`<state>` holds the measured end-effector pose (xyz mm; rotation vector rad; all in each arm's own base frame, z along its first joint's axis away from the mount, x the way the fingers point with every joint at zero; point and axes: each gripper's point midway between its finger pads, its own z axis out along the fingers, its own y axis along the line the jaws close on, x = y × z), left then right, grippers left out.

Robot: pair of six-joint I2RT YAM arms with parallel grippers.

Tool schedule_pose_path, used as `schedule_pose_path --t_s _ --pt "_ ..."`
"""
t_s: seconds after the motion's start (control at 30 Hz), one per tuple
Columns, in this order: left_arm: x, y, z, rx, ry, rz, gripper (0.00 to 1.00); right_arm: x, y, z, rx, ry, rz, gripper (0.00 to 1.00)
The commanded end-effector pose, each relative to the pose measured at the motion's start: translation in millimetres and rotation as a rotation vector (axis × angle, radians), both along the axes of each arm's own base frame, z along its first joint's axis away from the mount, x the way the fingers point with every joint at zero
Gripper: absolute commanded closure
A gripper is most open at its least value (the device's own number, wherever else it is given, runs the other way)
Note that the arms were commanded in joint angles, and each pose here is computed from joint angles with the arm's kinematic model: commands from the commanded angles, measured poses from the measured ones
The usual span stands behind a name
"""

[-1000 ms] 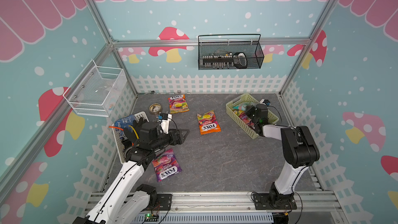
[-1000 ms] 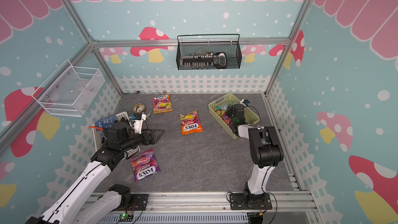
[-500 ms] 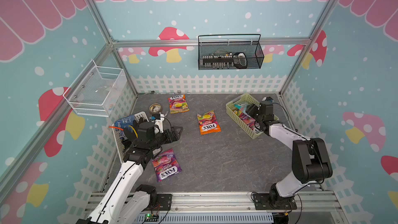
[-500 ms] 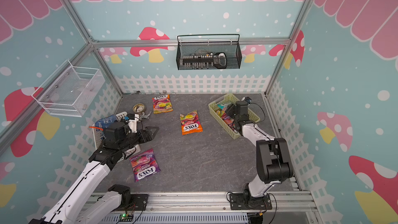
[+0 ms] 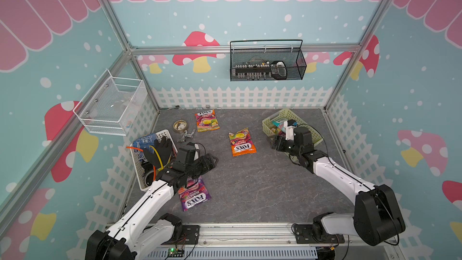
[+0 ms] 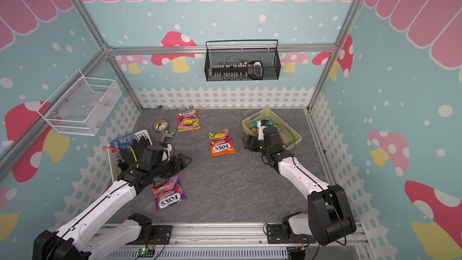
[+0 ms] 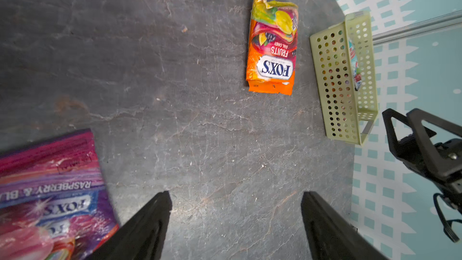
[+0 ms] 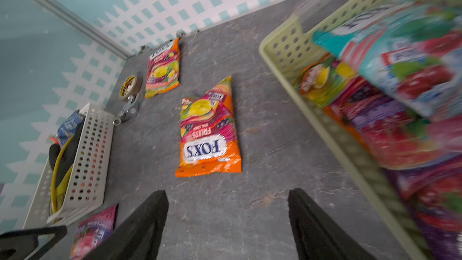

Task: Put the candies in the basket
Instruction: Place the candy in the basket, then pick up the candy at the center of the board.

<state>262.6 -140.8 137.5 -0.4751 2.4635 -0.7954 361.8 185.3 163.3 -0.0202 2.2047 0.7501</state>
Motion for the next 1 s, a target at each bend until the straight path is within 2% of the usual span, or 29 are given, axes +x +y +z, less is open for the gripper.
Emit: schedule_pose_path --t_s 0.0,0.07,0.23,0.37,0.43,0.5,0.57,0.7,0.77,0.97 --pt "-12.7 14.7 -29.4 0.076 0.118 0.157 0.05 -33.8 49.4 -13.8 0.075 0.027 0.159 0.22" --pt "-19.4 22.5 -41.6 0.097 0.16 0.218 0.01 -50.9 80.8 -21.1 0.099 0.04 0.251 0.25" --pt "-26.5 48.7 -59.6 0.137 0.209 0.355 0.01 -88.9 146.4 -40.5 0.177 0.135 0.406 0.37" --pt "-30.8 65.7 -66.6 0.106 0.26 0.431 0.01 -124.0 193.5 -55.4 0.274 0.258 0.474 0.49" --pt "-35.0 73.2 -72.0 0.086 0.287 0.461 0.01 -142.3 217.9 -61.5 0.303 0.307 0.512 0.51" --pt "-37.9 80.0 -74.4 0.086 0.295 0.485 0.01 -158.3 239.8 -72.7 0.281 0.354 0.57 0.52" --pt "-40.0 84.1 -73.5 0.091 0.294 0.504 0.01 -166.4 251.2 -84.4 0.242 0.39 0.6 0.53" --pt "-45.8 86.1 -79.8 0.084 0.313 0.527 0.01 -171.6 268.4 -82.6 0.228 0.374 0.678 0.54" --pt "-47.4 85.8 -83.2 0.079 0.325 0.531 0.01 -179.9 277.7 -100.6 0.169 0.409 0.717 0.54" --pt "-45.2 88.0 -80.0 0.081 0.312 0.532 0.01 -195.7 289.9 -114.2 0.177 0.463 0.757 0.61"
